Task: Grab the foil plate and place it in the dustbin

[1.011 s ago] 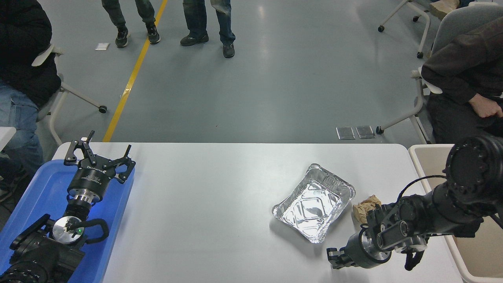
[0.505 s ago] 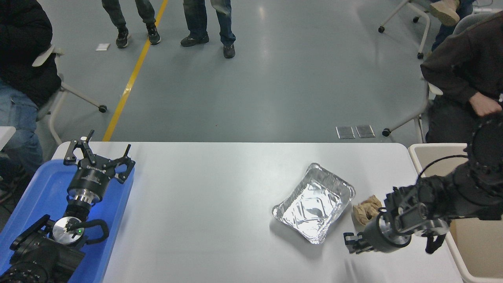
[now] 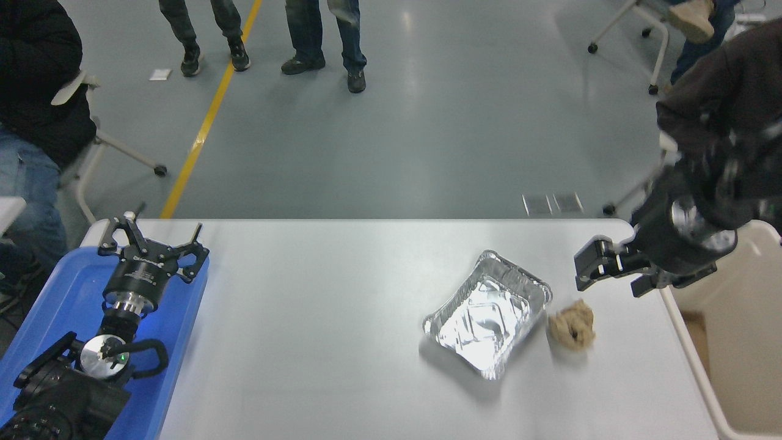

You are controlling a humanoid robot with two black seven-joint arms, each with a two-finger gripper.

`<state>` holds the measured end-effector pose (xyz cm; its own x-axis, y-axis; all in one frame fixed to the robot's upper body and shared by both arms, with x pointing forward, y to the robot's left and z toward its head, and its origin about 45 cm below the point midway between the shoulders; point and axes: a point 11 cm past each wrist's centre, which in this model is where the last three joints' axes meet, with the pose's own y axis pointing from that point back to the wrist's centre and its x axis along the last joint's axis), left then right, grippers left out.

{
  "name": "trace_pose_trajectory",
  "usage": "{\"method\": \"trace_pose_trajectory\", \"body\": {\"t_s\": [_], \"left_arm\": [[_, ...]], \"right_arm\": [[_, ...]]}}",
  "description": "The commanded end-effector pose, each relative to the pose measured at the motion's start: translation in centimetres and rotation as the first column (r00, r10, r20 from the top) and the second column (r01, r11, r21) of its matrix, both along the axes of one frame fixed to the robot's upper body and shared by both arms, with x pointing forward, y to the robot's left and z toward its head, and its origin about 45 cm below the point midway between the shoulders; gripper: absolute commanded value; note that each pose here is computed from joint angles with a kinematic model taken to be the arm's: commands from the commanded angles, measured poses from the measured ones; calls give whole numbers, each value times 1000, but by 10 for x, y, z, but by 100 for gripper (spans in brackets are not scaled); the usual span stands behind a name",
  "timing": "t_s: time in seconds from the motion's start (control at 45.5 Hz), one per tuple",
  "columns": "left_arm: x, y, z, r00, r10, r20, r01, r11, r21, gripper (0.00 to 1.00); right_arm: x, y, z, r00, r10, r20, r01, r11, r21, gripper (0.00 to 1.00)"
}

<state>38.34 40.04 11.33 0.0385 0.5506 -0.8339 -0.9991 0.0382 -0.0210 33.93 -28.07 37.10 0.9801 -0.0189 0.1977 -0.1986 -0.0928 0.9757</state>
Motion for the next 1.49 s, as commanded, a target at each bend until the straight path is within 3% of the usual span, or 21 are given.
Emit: {"method": "trace_pose_trajectory", "body": {"t_s": [0.0,0.264,0.681,0.901,1.099,1.473], "left_arm": [[1,-1,1,1000,-6,1,6,1000,3,99],[1,-1,1,1000,-7,0,7,1000,3,99],[1,-1,1,1000,-6,1,6,1000,3,99],[1,-1,1,1000,-7,1,7,1000,3,99],[1,-1,1,1000,-7,0,7,1000,3,99],[1,-1,1,1000,-7,0,7,1000,3,99]], "right_arm": [[16,33,106,977,119,179,-113,993,-39,100],[41,48,135,941,176,289,-161,984,-76,100],[48,38,87,971,152,186,-144,988,-53,100],[44,39,25,988,149,39,-148,989,-14,100],[34,43,-73,987,140,-73,-142,990,-27,100],[33,50,-189,987,-119,-111,125,991,50,100]]}}
